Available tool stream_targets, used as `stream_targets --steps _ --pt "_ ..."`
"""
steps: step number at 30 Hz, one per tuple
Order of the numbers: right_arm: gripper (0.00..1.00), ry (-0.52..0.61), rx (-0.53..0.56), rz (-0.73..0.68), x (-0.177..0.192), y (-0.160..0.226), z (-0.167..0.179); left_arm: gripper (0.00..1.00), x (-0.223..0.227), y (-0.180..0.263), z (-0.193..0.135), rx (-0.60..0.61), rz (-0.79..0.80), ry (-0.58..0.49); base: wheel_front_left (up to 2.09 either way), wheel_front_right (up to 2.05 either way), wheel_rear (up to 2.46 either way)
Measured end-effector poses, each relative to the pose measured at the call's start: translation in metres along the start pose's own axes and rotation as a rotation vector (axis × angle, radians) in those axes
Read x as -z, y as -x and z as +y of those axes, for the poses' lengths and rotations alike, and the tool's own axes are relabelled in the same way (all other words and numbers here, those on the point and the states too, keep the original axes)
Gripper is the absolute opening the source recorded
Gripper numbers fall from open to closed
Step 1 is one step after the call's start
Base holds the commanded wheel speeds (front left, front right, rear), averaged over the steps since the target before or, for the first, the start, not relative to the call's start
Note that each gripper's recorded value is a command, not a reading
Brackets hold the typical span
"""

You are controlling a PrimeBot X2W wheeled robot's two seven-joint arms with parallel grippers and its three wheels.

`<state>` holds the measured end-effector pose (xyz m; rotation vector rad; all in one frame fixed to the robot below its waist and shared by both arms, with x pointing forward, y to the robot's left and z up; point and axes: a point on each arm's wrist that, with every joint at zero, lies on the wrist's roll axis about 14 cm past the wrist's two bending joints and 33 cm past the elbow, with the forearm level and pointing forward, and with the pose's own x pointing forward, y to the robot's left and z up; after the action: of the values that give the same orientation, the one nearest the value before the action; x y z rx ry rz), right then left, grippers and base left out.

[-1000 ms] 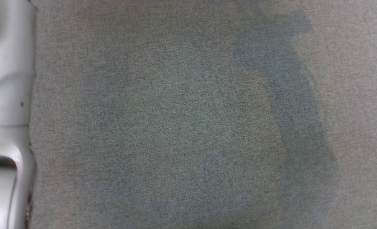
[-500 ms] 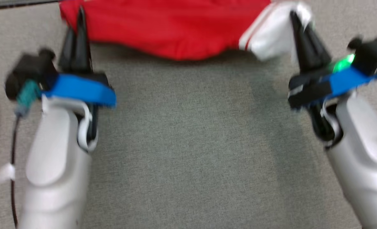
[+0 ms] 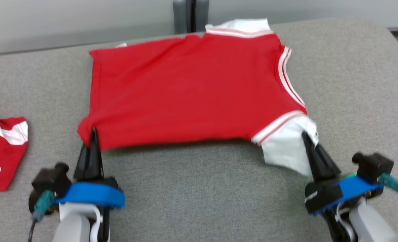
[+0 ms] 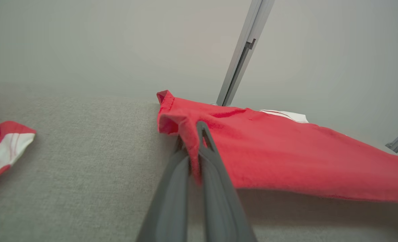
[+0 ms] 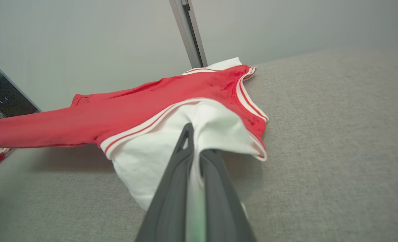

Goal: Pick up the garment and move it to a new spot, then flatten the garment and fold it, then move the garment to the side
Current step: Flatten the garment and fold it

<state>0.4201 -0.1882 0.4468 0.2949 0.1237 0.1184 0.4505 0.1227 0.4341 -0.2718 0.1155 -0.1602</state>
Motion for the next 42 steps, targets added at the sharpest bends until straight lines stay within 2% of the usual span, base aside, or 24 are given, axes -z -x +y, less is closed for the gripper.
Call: stream_targets --steps 8,19,30,42 --pt "0.00 -0.063 0.038 0.067 0.032 0.055 0.005 0.00 0.023 0.053 0.004 -0.059 0.073 0.040 0.00 0.00 0.00" --pt "0.00 -0.092 0.085 0.133 0.052 0.101 0.003 0.00 0.032 0.085 0.002 -0.083 0.102 0.038 0.00 0.00 0.00" --pt "0.00 -0.073 0.065 0.170 0.054 0.096 0.012 0.00 0.045 0.089 -0.002 -0.074 0.145 0.026 0.00 0.00 0.00" --pt "0.00 -0.052 0.030 0.128 0.033 0.070 0.016 0.00 0.046 0.081 -0.002 -0.058 0.151 0.011 0.00 0.00 0.00"
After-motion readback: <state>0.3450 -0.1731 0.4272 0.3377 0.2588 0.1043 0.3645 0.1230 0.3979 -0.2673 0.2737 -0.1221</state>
